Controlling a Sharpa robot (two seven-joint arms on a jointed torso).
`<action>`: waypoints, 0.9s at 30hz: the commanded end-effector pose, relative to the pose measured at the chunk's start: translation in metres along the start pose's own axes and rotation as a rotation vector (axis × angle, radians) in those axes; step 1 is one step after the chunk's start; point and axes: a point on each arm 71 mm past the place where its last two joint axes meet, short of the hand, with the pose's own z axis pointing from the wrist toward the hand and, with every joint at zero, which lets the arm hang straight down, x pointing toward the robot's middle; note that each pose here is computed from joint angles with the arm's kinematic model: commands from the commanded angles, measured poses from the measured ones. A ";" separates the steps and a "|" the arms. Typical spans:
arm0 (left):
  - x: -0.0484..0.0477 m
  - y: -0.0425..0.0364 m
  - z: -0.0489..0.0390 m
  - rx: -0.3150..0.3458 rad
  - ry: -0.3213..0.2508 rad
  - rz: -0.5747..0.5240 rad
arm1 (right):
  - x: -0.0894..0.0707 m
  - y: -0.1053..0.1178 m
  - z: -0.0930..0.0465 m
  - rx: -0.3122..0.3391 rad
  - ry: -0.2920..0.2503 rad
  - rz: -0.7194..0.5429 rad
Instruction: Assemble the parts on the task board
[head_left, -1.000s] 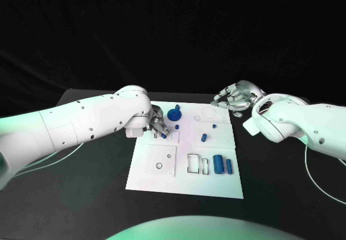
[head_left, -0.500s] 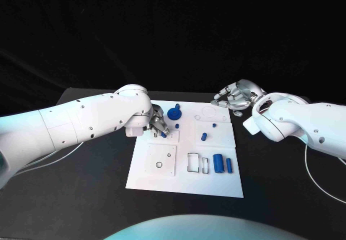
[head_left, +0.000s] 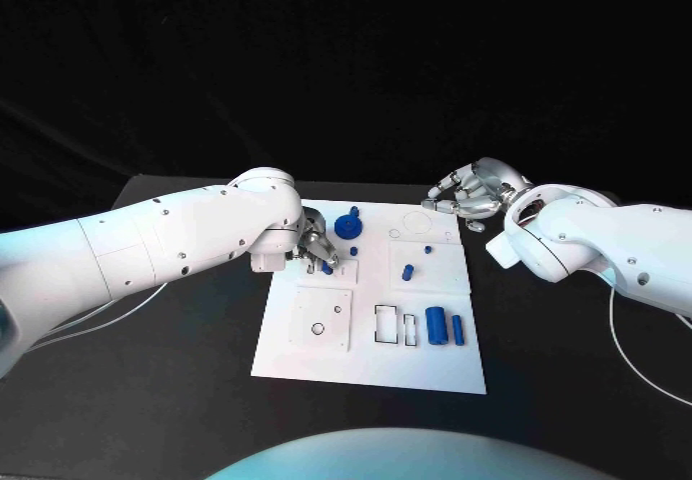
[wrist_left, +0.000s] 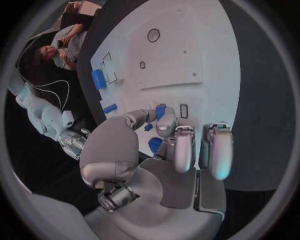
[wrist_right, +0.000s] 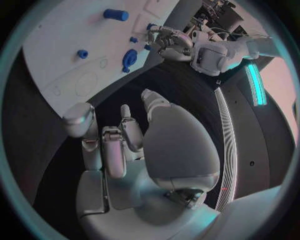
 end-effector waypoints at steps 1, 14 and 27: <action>0.0010 -0.0019 0.0004 0.003 0.010 0.006 | 0.001 0.000 0.000 -0.005 0.009 -0.004; 0.0012 -0.0013 0.0007 -0.001 0.017 0.007 | 0.000 0.000 0.000 -0.009 0.003 -0.001; 0.0015 0.0000 0.0010 -0.007 0.028 0.014 | 0.000 0.000 0.000 -0.011 -0.001 0.000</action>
